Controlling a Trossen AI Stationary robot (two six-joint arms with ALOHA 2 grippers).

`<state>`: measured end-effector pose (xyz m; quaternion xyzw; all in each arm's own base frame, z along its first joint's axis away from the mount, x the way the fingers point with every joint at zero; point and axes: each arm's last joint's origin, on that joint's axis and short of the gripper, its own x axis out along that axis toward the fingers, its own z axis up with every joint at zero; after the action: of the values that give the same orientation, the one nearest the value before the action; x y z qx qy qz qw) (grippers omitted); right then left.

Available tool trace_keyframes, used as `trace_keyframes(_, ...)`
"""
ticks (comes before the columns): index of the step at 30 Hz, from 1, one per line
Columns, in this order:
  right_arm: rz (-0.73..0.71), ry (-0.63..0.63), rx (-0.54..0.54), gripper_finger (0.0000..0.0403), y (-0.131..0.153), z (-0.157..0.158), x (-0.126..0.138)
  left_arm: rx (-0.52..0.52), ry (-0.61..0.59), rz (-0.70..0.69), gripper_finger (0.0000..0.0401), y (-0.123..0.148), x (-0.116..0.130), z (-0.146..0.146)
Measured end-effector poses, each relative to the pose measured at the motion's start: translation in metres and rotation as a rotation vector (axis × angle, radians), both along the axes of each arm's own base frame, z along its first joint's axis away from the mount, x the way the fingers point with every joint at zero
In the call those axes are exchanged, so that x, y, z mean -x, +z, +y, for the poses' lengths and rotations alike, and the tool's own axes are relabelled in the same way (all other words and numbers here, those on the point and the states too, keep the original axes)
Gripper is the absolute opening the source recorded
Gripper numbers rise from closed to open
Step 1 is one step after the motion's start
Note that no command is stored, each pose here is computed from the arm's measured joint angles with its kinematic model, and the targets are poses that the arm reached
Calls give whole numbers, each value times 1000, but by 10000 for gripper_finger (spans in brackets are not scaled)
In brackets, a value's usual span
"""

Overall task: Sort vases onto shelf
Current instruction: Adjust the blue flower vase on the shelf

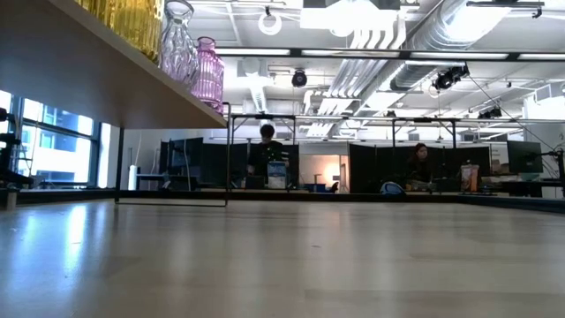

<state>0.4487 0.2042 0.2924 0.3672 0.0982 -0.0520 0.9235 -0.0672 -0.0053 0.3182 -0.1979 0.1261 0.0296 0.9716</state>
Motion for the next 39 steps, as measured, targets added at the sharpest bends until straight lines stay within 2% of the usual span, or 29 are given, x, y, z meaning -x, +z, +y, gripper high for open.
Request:
trace_keyframes(6, -32, 37, 141, 0, 14, 8, 2, -61, 8, -95, 21, 8, -4, -3)
trace_keyframes(10, -33, 4, 167, 0, 15, 9, 3, -87, 42, -68, 21, 4, -10, -4)
trace_keyframes(16, -26, 2, 181, 0, 15, 8, 3, -91, 81, -4, 21, -11, -29, -3)
trace_keyframes(23, -29, 8, 174, 0, 15, 11, 4, -166, 111, -153, 21, -6, -49, 0)
trace_keyframes(33, -31, 24, 169, 0, 15, 17, 8, -185, 173, -126, 21, -17, -63, 5)
trace_keyframes(39, -30, 23, 162, 0, 15, 18, 8, -205, 185, -231, 21, -16, -75, 8)
